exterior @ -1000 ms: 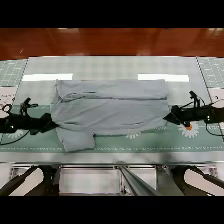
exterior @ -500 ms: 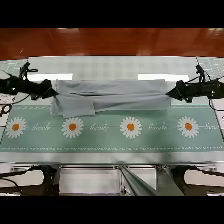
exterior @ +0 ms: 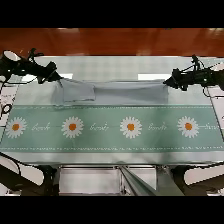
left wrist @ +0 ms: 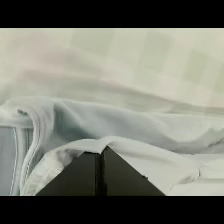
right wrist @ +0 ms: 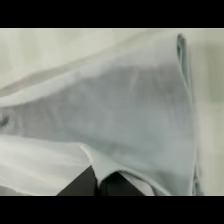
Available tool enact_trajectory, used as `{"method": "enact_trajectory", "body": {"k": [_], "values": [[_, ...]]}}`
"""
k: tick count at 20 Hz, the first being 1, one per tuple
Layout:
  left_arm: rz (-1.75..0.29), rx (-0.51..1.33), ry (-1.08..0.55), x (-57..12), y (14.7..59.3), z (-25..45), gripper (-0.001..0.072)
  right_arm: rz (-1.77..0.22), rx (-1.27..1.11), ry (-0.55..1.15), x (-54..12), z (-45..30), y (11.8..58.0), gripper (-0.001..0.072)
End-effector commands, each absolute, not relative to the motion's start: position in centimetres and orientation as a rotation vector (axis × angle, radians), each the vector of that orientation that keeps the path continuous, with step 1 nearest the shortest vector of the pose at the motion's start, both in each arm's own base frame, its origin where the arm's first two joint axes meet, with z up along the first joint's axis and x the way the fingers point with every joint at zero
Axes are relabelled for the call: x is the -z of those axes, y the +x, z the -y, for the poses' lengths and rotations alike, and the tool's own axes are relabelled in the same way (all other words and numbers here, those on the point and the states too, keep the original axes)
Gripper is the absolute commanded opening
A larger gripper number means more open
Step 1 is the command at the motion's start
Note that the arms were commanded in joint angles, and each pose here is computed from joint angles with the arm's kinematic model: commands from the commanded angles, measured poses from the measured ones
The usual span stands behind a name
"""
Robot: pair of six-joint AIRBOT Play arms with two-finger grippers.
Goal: Fold the shirts.
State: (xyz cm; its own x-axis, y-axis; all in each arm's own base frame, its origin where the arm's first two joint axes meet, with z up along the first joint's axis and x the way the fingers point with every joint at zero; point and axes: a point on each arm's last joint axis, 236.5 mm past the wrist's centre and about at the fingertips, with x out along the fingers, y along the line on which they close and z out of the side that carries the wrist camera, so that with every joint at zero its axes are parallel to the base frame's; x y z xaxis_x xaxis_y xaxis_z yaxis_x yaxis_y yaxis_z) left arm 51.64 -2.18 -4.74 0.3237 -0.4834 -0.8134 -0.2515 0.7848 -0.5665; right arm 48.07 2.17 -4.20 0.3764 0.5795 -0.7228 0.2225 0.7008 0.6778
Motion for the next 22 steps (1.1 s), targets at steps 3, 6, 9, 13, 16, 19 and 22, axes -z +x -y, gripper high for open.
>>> {"method": "enact_trajectory", "body": {"k": [3,6,9,13,16,19,22], "values": [[-1.297,0.196,-0.708,6.4,52.2,3.6,0.0033,-1.147,-0.187,0.882,5.3,-1.3,50.6,0.0408],[-1.356,0.23,-0.667,5.1,50.9,3.0,0.0508,-1.158,-0.198,0.858,4.4,-0.6,49.7,0.0415],[-1.328,0.195,-0.586,1.1,49.8,-0.6,0.0508,-1.143,-0.184,0.856,1.0,2.6,47.7,0.0414],[-1.17,0.137,-0.399,-6.2,47.1,-4.4,0.0508,-1.126,0.083,0.67,-2.0,11.1,42.8,0.0413],[-0.911,0.056,-0.451,-10.3,45.7,-4.0,0.0508,-1.141,0.163,0.691,0.7,12.8,39.5,0.0413],[-0.857,0.095,-0.498,-9.3,41.5,0.5,0.0508,-1.158,0.063,0.788,4.7,9.9,39.3,0.0418],[-0.932,0.16,-0.481,-6.4,37.9,4.4,0.0508,-1.106,-0.103,0.927,6.0,6.9,41.8,0.0419]]}}
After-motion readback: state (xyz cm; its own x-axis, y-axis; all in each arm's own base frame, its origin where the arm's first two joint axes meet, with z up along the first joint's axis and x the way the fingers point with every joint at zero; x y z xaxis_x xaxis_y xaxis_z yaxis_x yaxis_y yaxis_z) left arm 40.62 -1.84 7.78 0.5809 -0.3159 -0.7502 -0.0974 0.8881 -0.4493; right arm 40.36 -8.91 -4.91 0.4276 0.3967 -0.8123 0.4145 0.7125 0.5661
